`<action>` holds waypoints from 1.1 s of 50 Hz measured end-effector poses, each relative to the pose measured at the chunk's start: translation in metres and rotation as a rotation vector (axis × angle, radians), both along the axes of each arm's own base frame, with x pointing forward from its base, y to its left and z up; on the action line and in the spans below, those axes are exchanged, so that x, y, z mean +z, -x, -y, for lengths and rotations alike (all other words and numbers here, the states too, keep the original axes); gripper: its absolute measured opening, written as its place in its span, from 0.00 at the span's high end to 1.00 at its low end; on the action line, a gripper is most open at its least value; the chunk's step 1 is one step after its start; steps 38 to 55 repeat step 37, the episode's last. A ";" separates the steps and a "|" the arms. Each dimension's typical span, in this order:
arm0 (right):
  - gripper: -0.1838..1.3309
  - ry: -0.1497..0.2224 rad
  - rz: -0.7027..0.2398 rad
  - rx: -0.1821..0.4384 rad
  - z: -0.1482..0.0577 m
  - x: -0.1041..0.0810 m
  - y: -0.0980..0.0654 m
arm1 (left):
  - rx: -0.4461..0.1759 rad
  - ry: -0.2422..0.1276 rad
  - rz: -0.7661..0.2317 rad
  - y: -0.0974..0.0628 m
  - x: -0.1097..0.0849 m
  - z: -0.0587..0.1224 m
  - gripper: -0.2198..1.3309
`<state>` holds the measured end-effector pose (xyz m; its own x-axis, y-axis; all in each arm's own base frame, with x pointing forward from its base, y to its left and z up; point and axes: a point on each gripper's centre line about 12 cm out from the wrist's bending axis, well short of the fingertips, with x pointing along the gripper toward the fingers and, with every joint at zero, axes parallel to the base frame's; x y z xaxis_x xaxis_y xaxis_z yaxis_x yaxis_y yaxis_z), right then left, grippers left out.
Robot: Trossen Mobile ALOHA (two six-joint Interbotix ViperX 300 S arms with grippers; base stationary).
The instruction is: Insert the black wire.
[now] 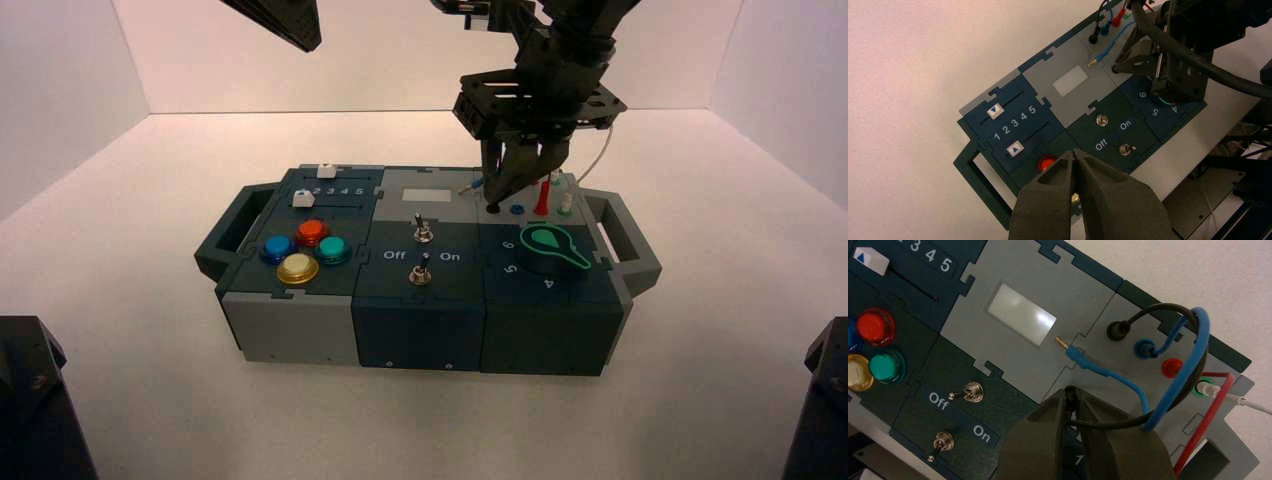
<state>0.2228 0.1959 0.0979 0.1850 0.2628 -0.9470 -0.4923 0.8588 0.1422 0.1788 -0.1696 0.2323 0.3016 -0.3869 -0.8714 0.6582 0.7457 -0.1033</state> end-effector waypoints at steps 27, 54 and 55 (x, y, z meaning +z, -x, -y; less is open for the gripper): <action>0.42 0.003 -0.067 0.036 -0.007 0.048 0.008 | 0.008 0.037 0.046 -0.005 0.003 0.004 0.96; 0.42 0.018 -0.096 0.030 -0.005 0.048 0.011 | 0.007 0.044 0.056 -0.006 0.004 0.005 0.96; 0.42 0.018 -0.096 0.030 -0.005 0.048 0.011 | 0.007 0.044 0.056 -0.006 0.004 0.005 0.96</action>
